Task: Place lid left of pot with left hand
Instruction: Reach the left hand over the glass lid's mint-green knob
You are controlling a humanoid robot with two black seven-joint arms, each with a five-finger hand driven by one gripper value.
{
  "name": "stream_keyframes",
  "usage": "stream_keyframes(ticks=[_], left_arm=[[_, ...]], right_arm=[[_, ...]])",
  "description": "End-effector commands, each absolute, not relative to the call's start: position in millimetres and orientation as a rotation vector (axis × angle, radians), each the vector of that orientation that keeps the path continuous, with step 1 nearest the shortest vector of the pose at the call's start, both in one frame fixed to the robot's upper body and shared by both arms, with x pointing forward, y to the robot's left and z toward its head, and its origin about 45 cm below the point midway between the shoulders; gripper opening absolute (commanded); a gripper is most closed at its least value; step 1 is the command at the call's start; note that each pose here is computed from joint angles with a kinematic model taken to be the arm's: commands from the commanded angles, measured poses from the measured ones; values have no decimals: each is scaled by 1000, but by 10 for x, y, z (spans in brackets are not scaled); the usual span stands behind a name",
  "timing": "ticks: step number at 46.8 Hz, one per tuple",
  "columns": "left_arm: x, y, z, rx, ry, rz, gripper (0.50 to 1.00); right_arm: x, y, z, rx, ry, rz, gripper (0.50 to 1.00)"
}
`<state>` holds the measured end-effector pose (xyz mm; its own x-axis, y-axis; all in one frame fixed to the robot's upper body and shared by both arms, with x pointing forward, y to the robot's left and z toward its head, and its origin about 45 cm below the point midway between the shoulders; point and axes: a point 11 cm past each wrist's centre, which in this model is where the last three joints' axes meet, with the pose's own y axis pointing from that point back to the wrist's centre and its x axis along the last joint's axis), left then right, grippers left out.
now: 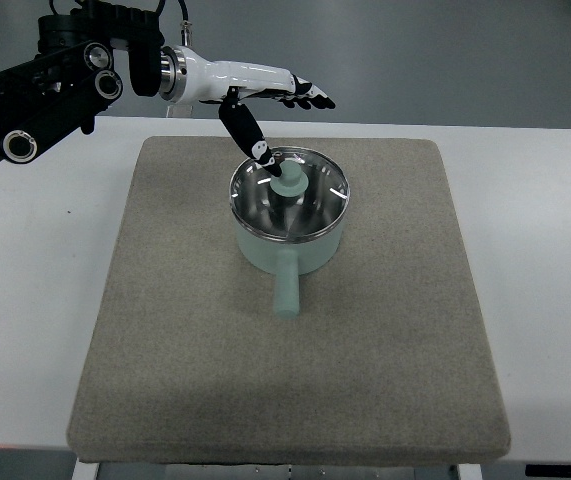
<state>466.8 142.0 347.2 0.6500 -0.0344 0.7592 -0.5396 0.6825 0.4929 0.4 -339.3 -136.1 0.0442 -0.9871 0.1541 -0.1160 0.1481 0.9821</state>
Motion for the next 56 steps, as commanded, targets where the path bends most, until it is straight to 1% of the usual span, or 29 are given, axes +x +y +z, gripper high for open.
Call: stream_keyframes(ticks=[1,5,10,18,23,28,32,46,56], left_arm=[[4668,1370,3442,840,-899,292,996],[4661,1318,3455,865,-945,272,994],[4620,1245,3519,851,-973,255,996],[4554,1228,3564,838,-997,237,996],[4532,1397,3629,857,-1013,249,996],[4478,1414,3621,860,-1025,232,996],[4479,1505,3614,875,-1023,239,996],[4401,1455,3422,922,-1055,175,996],[4391,1427,3365,935,-1063,158,996]], right_arm=[[4,-3392,-1361,1201,-1319,-1002,924],[4,-3392,-1361,1201,-1319,-1002,921],[4,-3392,-1361,1201,-1319,-1002,921],[4,-3392,-1361,1201,-1319,-1002,921],[4,-3392,-1361,1201,-1319,-1002,921],[4,-3392,-1361,1201,-1319,-1002,921],[4,-3392,-1361,1201,-1319,-1002,921],[4,-3392,-1361,1201,-1319,-1002,921],[4,-3392,-1361,1201,-1319,-1002,921]])
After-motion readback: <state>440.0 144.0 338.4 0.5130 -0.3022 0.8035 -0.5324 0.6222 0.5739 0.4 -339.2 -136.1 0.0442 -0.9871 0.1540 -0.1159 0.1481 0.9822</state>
